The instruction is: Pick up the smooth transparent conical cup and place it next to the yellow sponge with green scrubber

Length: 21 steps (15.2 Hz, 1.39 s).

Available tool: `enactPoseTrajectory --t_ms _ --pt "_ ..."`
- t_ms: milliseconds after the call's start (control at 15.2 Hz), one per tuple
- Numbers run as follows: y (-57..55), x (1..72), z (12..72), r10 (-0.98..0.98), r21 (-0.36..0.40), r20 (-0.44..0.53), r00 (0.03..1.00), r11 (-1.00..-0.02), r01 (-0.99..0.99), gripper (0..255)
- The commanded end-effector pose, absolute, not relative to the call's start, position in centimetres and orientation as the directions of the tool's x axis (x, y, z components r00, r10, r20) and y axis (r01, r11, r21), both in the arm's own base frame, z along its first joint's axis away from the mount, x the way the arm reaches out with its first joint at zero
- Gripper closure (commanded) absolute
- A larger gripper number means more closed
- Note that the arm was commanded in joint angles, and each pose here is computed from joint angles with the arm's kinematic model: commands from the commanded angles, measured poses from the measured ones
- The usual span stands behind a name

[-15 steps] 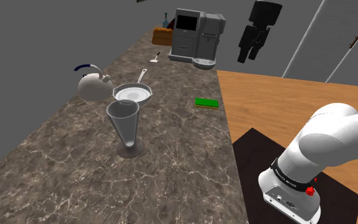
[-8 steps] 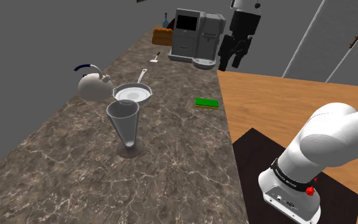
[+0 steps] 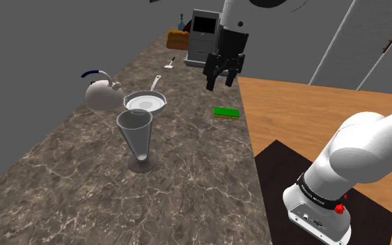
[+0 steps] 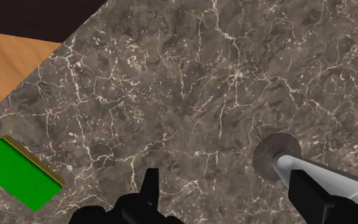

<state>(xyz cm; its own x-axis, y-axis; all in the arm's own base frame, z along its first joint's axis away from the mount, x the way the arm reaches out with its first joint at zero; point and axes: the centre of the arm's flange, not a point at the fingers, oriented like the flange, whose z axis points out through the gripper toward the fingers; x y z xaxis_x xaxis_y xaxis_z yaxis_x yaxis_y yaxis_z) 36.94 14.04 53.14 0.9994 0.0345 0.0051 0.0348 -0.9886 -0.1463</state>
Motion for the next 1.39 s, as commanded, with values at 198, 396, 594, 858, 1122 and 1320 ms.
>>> enactPoseTrajectory --t_ms 198,396,594,858,1122,1320 --pt "19.4 39.9 50.3 0.003 -0.160 0.007 1.000 -0.987 0.004 0" --pt "22.4 41.8 48.8 -0.015 -0.168 0.007 1.000 -0.986 -0.014 0" --pt "25.4 43.7 47.3 -0.033 -0.175 0.007 0.999 -0.984 -0.032 0" --pt "29.3 46.4 45.3 -0.057 -0.185 0.007 0.998 -0.981 -0.055 0" --pt "31.9 48.1 43.6 -0.072 -0.191 0.007 0.997 -0.979 -0.070 0" --pt "32.2 48.1 42.1 -0.072 -0.191 0.007 0.997 -0.979 -0.070 0"
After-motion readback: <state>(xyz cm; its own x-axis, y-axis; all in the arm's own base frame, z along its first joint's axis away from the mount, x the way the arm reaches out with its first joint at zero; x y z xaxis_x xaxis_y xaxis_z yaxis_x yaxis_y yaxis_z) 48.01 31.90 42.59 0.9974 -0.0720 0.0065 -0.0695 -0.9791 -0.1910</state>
